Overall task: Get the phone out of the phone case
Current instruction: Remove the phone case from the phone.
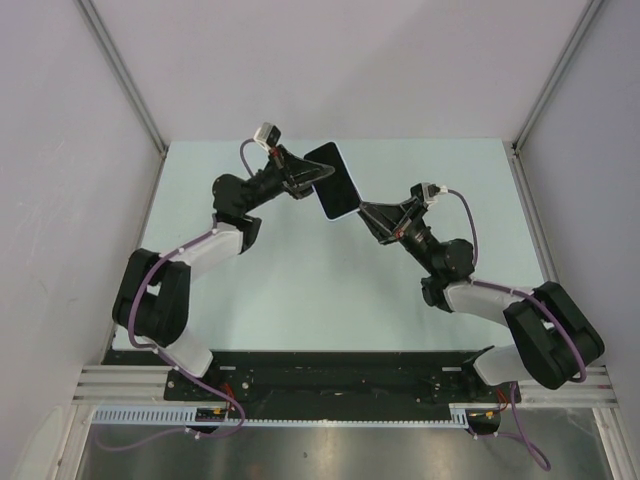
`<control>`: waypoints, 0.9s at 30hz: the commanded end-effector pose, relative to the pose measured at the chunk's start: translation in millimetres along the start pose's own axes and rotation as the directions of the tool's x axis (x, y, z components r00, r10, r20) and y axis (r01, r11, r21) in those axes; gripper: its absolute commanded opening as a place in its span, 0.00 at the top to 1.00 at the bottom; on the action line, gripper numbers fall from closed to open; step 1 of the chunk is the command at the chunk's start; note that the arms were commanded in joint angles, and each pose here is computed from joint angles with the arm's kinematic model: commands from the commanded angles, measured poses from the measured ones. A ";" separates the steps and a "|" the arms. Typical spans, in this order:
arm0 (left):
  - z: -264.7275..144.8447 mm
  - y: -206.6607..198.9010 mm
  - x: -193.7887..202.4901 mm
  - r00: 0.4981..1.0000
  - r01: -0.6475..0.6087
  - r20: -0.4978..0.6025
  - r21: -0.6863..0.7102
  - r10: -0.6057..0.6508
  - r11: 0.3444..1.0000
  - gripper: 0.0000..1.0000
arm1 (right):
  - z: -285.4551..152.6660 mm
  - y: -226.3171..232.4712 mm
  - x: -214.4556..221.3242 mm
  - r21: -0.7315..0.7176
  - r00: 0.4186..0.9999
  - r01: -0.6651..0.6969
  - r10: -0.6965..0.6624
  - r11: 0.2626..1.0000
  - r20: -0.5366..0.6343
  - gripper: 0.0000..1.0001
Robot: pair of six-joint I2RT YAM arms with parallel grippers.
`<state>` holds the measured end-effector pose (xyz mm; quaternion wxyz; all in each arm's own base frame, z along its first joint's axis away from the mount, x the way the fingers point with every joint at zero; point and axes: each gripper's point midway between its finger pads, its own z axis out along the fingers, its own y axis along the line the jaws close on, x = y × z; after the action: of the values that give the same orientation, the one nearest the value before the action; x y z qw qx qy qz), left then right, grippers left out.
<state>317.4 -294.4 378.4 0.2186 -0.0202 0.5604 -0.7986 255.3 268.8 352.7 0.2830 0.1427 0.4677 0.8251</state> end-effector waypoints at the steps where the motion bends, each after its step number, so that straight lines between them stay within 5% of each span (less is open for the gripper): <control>1: -4.8 -145.8 49.6 0.972 -0.199 -0.033 0.409 0.233 0.891 1.00 | 7.3 21.7 -2.9 -0.117 0.999 -0.034 0.037 0.993 0.026 1.00; 27: -12.8 -197.1 78.2 0.955 -0.229 -0.043 0.522 0.294 0.822 1.00 | 33.9 4.7 15.6 -0.106 0.994 -0.106 0.105 0.989 -0.020 1.00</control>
<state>309.6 -276.7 437.8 0.2659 -0.0446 0.4994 -0.8233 266.0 280.9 394.5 0.2434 0.1803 0.3991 0.8654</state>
